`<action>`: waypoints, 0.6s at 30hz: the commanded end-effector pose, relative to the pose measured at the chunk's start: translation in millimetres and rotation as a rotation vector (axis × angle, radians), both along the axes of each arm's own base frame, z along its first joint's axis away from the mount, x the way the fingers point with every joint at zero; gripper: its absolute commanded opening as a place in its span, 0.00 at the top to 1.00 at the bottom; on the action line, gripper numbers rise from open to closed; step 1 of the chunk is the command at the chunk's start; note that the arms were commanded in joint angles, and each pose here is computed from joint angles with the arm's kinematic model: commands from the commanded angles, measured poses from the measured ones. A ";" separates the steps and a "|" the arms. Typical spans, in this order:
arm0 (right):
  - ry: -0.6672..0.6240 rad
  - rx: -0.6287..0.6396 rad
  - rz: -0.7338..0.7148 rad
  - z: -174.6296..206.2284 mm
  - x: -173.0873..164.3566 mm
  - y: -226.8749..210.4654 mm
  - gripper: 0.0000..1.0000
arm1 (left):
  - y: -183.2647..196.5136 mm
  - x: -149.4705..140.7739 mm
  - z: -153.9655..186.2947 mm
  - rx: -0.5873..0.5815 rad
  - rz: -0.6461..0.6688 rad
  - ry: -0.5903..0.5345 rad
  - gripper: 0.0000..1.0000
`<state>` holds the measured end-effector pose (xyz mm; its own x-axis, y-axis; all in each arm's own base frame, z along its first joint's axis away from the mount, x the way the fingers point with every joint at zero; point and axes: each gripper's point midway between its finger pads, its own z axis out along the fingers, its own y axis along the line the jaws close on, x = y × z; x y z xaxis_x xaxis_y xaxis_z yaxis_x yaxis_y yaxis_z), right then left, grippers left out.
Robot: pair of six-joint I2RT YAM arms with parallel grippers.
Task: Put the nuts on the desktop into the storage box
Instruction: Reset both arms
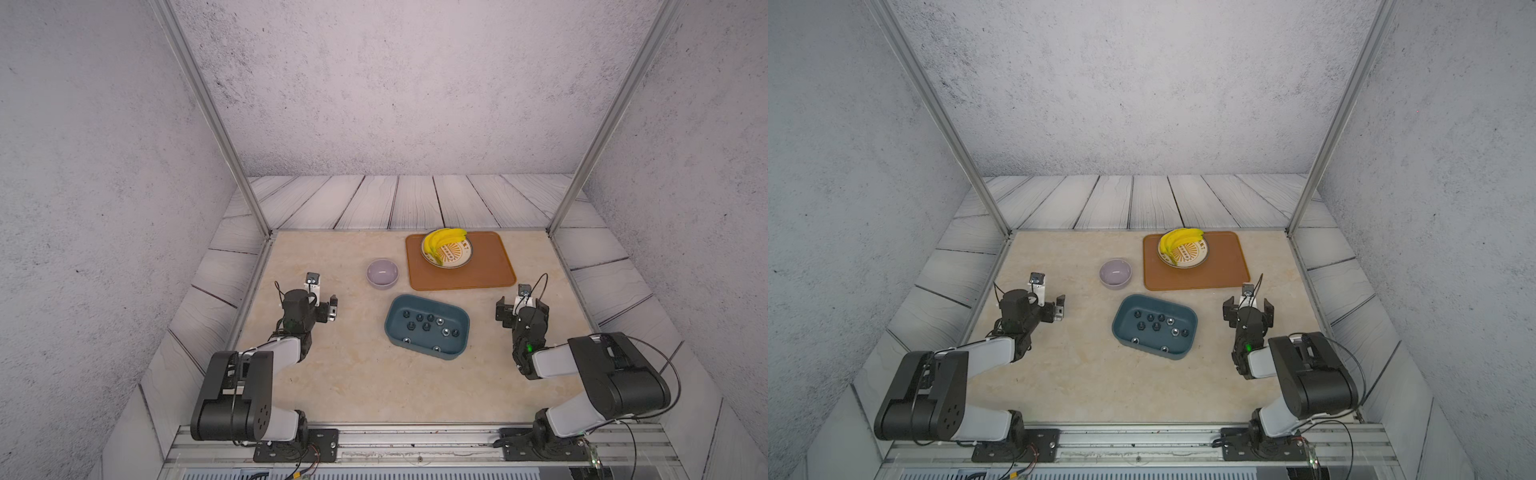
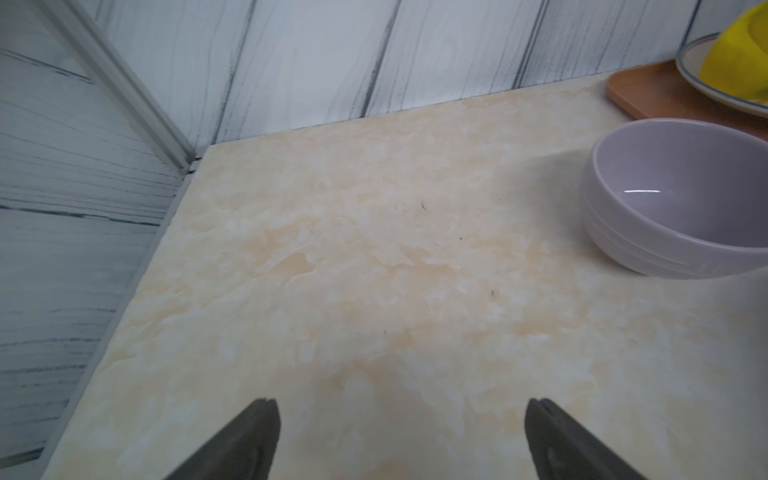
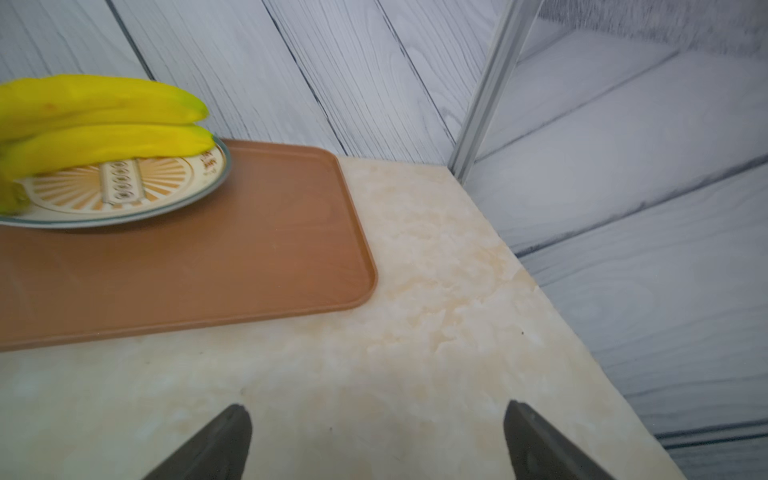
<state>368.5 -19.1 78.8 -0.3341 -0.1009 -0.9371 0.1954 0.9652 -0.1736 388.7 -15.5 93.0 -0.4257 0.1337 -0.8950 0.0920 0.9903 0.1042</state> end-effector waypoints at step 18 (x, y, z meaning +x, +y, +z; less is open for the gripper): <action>0.052 0.179 0.193 9.3 34.1 15.4 0.01 | 16.9 11.1 -1.7 -0.038 0.084 -0.047 0.02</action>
